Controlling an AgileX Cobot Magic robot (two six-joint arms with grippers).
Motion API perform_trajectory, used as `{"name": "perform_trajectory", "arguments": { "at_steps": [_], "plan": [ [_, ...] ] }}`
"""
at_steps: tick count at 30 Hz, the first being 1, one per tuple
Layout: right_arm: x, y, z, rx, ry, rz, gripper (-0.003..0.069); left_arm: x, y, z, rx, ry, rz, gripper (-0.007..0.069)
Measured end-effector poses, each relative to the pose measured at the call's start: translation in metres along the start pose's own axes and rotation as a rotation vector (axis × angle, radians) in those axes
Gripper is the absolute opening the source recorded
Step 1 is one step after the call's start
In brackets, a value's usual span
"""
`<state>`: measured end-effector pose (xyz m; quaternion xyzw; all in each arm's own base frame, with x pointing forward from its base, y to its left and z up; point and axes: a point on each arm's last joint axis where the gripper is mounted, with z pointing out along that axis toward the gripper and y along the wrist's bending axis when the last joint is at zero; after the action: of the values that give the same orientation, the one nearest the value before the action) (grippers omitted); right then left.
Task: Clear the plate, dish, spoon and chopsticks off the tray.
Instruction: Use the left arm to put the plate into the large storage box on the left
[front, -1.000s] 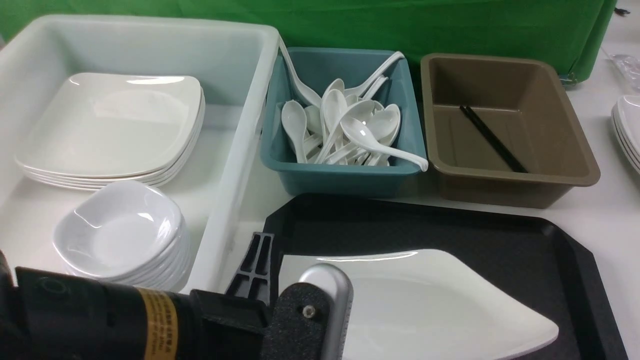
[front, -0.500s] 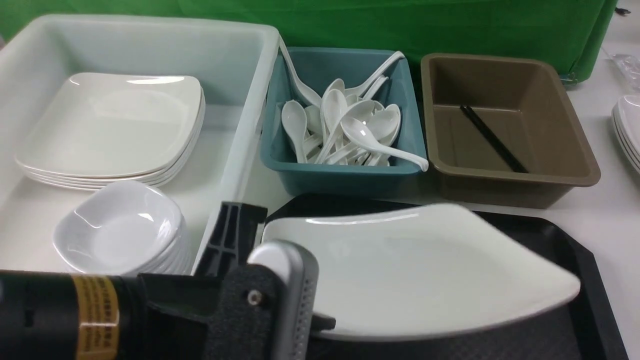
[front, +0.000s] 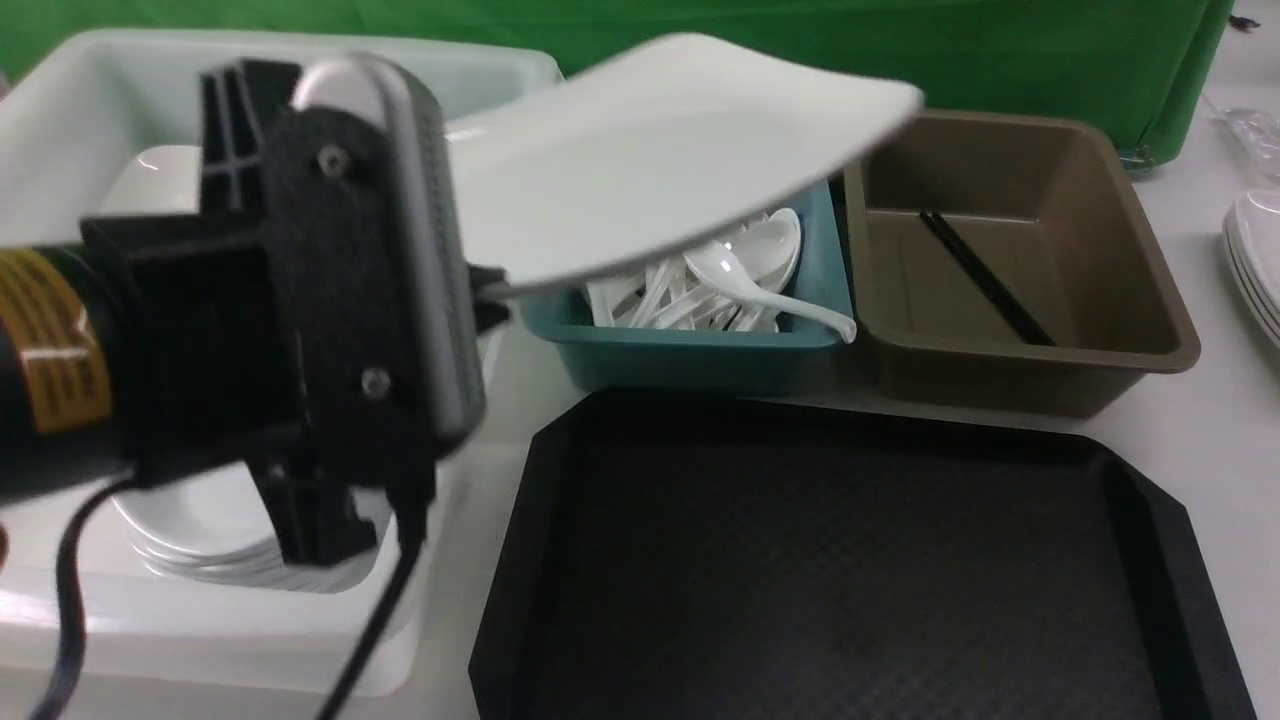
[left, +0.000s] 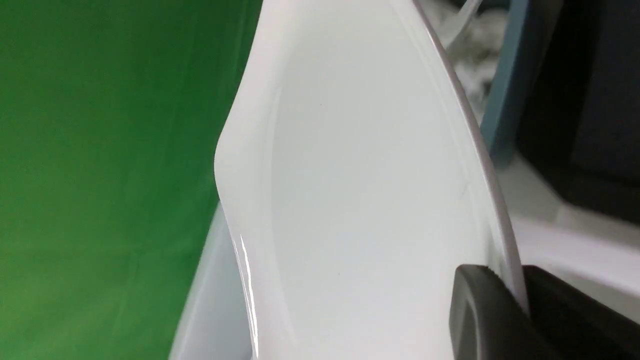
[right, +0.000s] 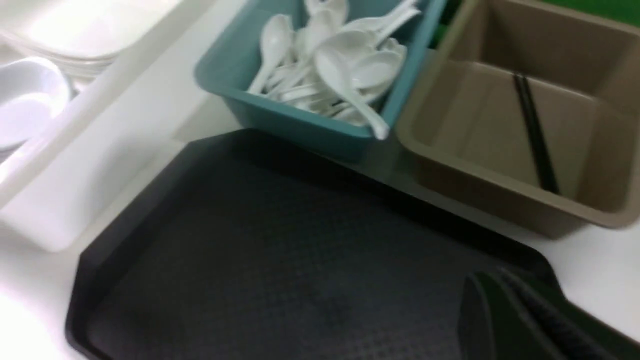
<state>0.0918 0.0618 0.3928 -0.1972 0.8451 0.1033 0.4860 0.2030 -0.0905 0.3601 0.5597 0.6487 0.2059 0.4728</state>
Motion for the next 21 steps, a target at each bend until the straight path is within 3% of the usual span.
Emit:
{"name": "perform_trajectory", "arguments": {
  "at_steps": [5,12,21],
  "plan": [
    [-0.002,0.01,0.012,-0.033,0.026,-0.051,0.0022,0.044,0.013,0.038,-0.01,0.188,-0.078,0.0031],
    [-0.001,0.018,0.019,-0.079,0.071,-0.106,0.0022,0.092,0.017,0.084,0.052,0.362,-0.17,0.0031],
    [0.001,0.021,0.019,-0.117,0.087,-0.134,0.0022,0.107,0.024,0.128,0.093,0.419,-0.179,0.0031]
  ]
}}
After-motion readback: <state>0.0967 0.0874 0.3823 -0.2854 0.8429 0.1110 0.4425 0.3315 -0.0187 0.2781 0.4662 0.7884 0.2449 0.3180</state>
